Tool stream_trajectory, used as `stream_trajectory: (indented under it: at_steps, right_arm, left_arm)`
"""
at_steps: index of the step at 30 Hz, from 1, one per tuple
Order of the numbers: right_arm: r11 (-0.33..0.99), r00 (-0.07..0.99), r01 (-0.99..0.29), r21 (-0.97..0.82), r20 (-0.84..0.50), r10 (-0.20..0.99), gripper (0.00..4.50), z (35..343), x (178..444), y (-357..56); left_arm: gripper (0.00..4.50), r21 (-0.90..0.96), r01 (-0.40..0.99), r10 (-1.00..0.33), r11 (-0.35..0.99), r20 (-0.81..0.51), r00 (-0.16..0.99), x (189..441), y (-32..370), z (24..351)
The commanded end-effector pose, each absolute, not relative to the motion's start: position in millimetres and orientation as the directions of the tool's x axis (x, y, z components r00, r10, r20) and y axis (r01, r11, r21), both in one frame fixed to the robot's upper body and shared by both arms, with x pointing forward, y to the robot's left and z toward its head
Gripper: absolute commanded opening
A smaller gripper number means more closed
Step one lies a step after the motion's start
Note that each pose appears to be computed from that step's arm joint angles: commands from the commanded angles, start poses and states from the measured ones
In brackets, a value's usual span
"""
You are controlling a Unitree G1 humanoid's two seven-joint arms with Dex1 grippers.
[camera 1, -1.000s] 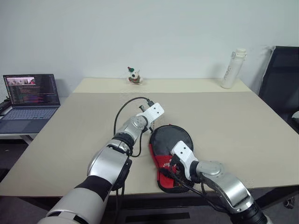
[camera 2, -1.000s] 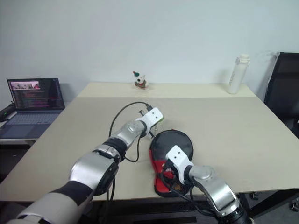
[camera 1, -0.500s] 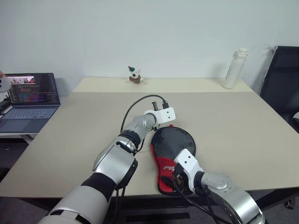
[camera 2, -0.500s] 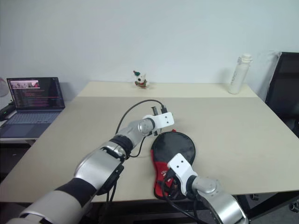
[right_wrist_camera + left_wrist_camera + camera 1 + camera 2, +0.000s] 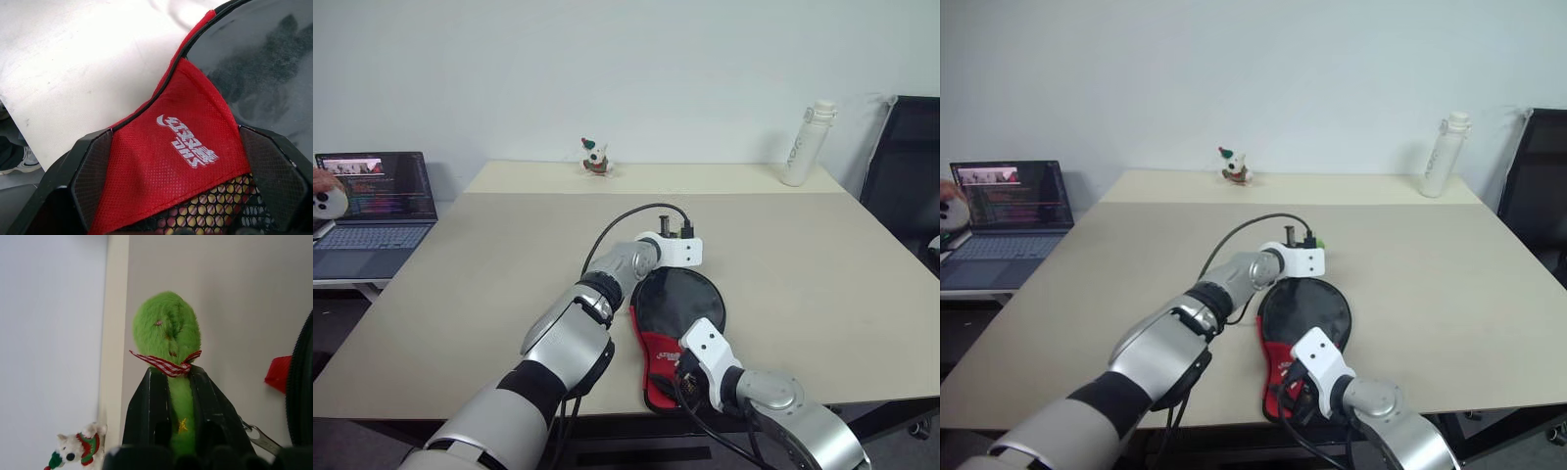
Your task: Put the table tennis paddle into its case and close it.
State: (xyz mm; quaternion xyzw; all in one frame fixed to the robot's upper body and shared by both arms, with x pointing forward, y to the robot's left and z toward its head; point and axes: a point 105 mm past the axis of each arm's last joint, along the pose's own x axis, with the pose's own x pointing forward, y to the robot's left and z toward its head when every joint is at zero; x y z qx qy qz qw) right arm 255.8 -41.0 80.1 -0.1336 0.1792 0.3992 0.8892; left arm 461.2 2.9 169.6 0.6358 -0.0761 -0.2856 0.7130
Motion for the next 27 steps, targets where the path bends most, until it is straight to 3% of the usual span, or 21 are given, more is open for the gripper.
stream_trajectory:
  at_steps: [1,2,10,18,24,27]
  right_arm:
    - [0.608,0.407,-0.785,0.119,-0.642,0.65,4.5,16.2,218.6,-35.6]
    - [0.609,0.408,-0.784,0.119,-0.641,0.65,4.5,16.5,218.9,-34.8]
    - [0.615,0.426,-0.779,0.117,-0.621,0.658,4.5,21.0,227.0,-27.8]
    - [0.63,0.461,-0.768,0.116,-0.583,0.669,4.5,30.1,252.1,-18.2]
    - [0.642,0.508,-0.76,0.097,-0.527,0.681,4.5,46.5,277.3,-16.3]
    - [0.648,0.54,-0.757,0.085,-0.476,0.694,4.5,64.8,287.0,-18.8]
  left_arm:
    - [0.13,0.948,0.319,-0.576,0.001,-0.26,0.775,452.4,-19.3,175.9]
    - [0.13,0.945,0.326,-0.581,0.006,-0.262,0.77,451.6,-20.4,175.0]
    - [2.85,0.898,0.441,-0.622,0.0,-0.345,0.703,441.7,-25.7,155.2]
    - [2.85,0.869,0.48,-0.666,0.123,-0.286,0.689,444.7,-13.3,170.5]
    - [2.85,0.74,0.56,-0.752,0.373,-0.112,0.65,444.6,-3.8,205.7]
    - [2.85,0.662,0.61,-0.792,0.435,-0.04,0.609,441.3,8.0,215.8]
